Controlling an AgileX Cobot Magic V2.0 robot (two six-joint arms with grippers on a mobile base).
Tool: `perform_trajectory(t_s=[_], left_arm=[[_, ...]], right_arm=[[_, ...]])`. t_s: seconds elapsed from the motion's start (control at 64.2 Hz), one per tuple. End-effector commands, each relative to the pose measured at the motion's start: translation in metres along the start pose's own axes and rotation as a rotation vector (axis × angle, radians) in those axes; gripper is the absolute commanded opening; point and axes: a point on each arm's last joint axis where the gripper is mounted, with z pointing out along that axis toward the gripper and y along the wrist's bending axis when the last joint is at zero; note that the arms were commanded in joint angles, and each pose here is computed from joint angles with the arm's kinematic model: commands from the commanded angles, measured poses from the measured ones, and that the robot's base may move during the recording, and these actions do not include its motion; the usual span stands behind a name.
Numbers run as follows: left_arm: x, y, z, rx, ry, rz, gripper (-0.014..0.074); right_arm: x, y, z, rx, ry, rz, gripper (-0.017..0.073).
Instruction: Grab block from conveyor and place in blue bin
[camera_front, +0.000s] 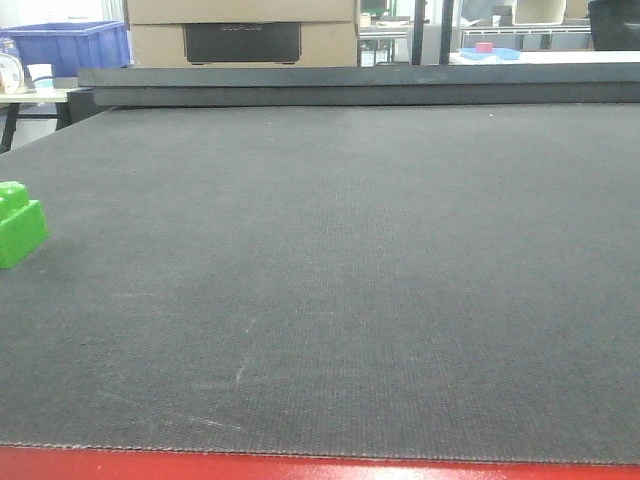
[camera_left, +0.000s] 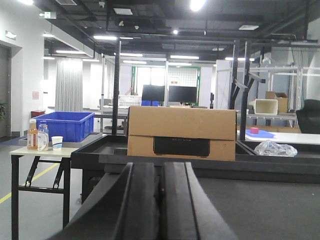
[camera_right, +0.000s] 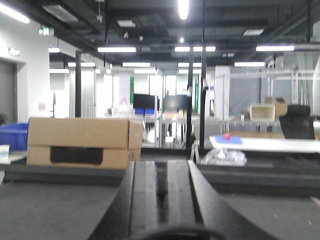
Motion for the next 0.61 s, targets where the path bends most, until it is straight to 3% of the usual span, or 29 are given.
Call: perform_trajectory(t_s=[0.0, 0.14, 0.311, 0.467, 0.592], left_arm=[[-0.03, 0.0, 0.009, -0.006, 0.069, 0.023, 0.0074], [-0.055, 0.0, 0.034, -0.004, 0.205, 0.023, 0.0268], [-0.063, -0.002, 0.063, 0.044, 0.341, 0.021, 0.0453], [-0.049, -0.011, 0.086, 0.127, 0.445, 0.028, 0.0581], [-0.036, -0.018, 0.107, 0.17, 0.592, 0.037, 0.0591]], right_arm=[[-0.017, 0.001, 0.017, -0.009, 0.137, 0.006, -0.0078], [-0.03, 0.002, 0.05, -0.013, 0.288, 0.007, 0.0196], [-0.015, 0.001, 0.084, -0.011, 0.437, 0.01, 0.0575], [-0.005, 0.001, 0.098, -0.01, 0.499, 0.012, 0.057], [0.004, 0.001, 0.111, -0.015, 0.647, 0.013, 0.057]])
